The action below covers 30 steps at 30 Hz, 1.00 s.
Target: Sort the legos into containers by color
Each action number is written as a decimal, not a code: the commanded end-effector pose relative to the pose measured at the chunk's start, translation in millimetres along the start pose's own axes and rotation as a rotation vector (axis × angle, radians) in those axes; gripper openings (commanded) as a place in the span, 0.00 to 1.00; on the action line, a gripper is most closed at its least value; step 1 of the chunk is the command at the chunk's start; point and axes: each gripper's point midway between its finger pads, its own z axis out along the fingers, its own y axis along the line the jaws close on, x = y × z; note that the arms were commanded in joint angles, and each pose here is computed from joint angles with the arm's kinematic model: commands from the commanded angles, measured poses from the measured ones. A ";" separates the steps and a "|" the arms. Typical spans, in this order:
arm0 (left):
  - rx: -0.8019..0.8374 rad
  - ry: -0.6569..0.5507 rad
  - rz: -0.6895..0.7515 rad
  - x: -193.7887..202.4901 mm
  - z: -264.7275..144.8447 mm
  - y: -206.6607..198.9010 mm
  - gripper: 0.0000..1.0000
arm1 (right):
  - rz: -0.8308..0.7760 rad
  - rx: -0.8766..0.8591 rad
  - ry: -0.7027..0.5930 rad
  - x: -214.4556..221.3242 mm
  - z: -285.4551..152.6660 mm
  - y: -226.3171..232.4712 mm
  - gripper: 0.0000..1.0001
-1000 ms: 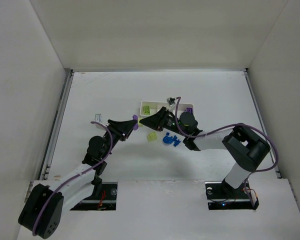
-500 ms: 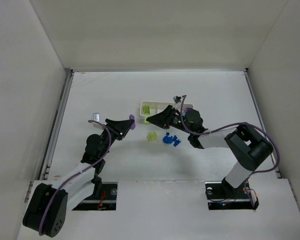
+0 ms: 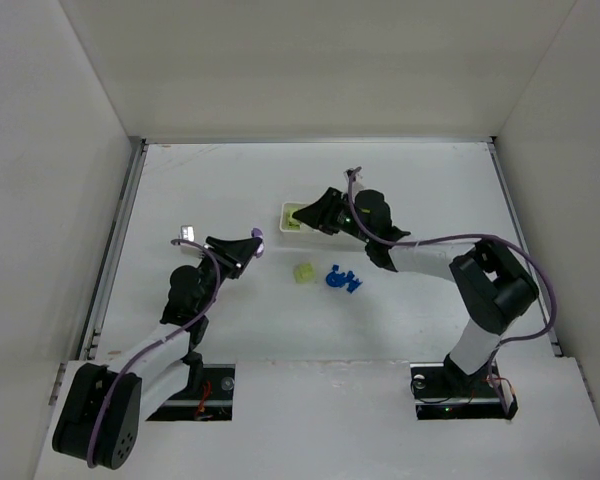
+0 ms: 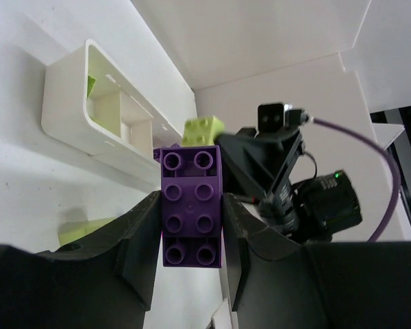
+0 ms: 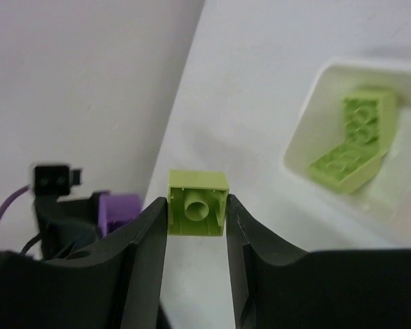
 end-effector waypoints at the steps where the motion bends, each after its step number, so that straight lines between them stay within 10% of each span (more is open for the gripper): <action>1: 0.079 0.004 0.066 -0.7 1.4 -18.5 0.24 | -0.160 0.211 -0.039 -19.6 13.2 -40.4 0.40; 23: 0.106 0.053 0.126 15.5 11.2 -33.3 0.24 | -0.219 0.246 -0.090 -47.0 19.4 -26.4 0.66; 30: 0.137 0.133 0.182 52.3 33.8 -56.9 0.24 | -0.246 0.317 -0.311 -91.2 -69.7 -30.5 0.35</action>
